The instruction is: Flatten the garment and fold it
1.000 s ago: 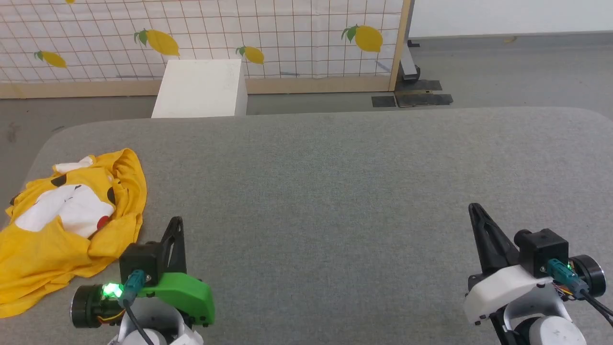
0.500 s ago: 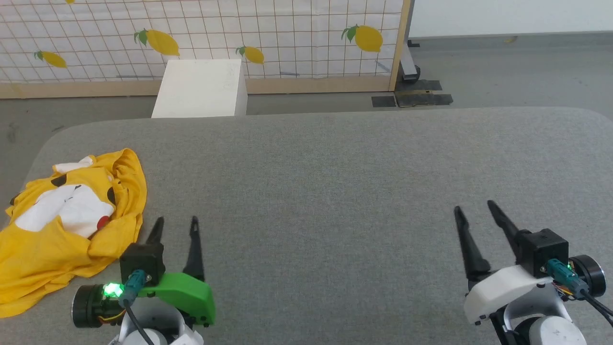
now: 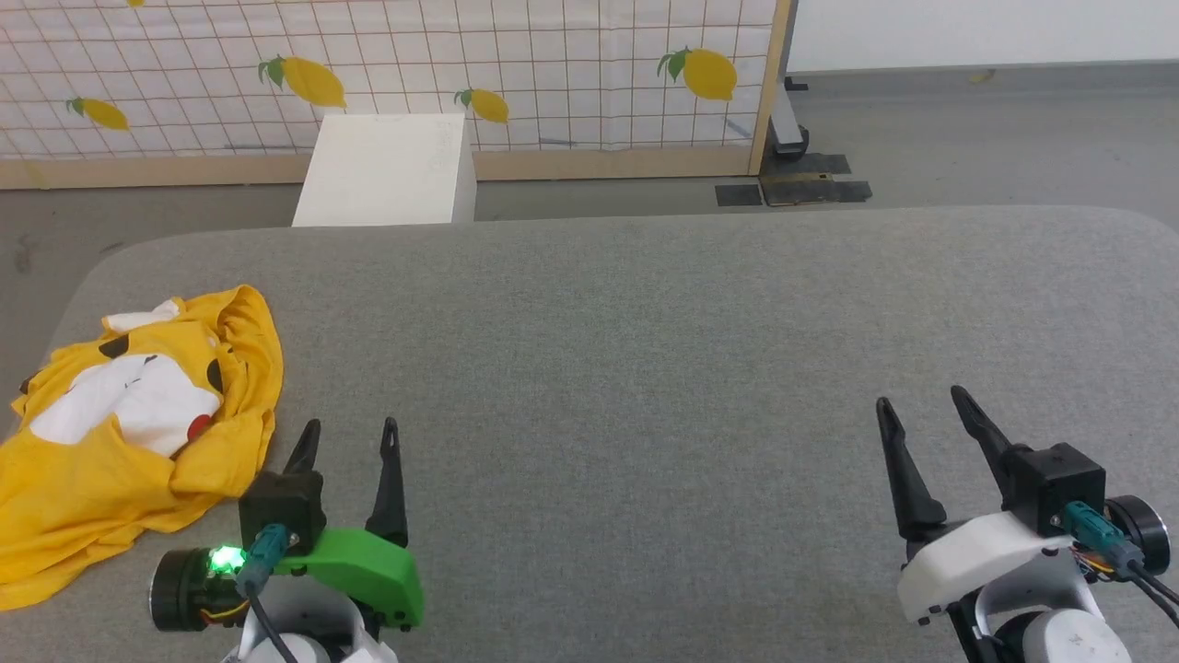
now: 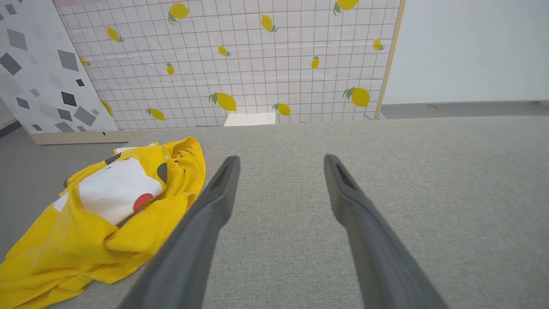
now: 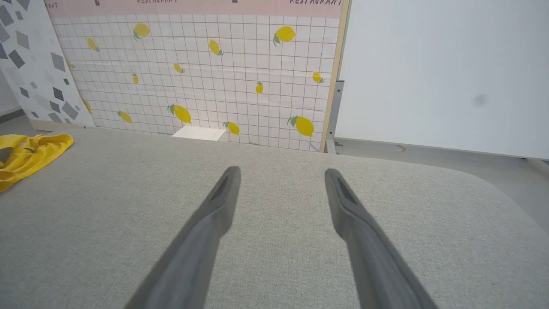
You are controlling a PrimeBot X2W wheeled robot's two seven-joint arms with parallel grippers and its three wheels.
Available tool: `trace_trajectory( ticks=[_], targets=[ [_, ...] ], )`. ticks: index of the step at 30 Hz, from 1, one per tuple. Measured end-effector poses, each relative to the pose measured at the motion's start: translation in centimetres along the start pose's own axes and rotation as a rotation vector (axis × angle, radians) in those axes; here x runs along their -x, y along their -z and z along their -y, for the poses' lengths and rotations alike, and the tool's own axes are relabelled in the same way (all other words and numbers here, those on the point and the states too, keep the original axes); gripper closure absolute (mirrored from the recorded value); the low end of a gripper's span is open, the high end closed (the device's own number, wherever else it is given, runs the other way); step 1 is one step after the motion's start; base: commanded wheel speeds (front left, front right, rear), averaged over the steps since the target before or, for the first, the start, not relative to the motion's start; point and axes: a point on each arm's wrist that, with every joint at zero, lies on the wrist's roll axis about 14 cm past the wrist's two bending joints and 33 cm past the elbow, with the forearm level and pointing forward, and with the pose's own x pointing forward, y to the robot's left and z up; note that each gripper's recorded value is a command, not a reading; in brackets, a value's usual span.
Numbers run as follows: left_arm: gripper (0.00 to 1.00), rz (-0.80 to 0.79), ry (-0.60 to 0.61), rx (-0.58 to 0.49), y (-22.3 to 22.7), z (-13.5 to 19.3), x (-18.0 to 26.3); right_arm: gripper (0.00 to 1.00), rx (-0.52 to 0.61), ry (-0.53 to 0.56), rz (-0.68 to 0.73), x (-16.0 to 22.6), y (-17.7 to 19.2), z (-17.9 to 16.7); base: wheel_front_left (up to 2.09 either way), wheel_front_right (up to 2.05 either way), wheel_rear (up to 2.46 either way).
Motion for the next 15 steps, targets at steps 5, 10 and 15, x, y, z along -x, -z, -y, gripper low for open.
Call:
trace_trajectory(
  ticks=[5,10,15],
  targets=[
    [0.00,0.007,-0.006,0.004,0.0,-0.1,0.1,0.00,-0.005,0.000,0.002,-0.1,0.1,0.0,0.00,0.00,0.00],
    [0.00,0.016,-0.022,0.012,-0.1,-0.6,0.4,0.00,-0.013,-0.011,-0.001,-0.2,0.5,-0.4,0.00,0.00,0.00],
    [0.00,0.025,-0.055,0.013,-0.2,-1.5,0.8,0.00,-0.025,-0.030,-0.003,-0.4,0.7,-1.0,0.00,0.00,0.00]
  ],
)
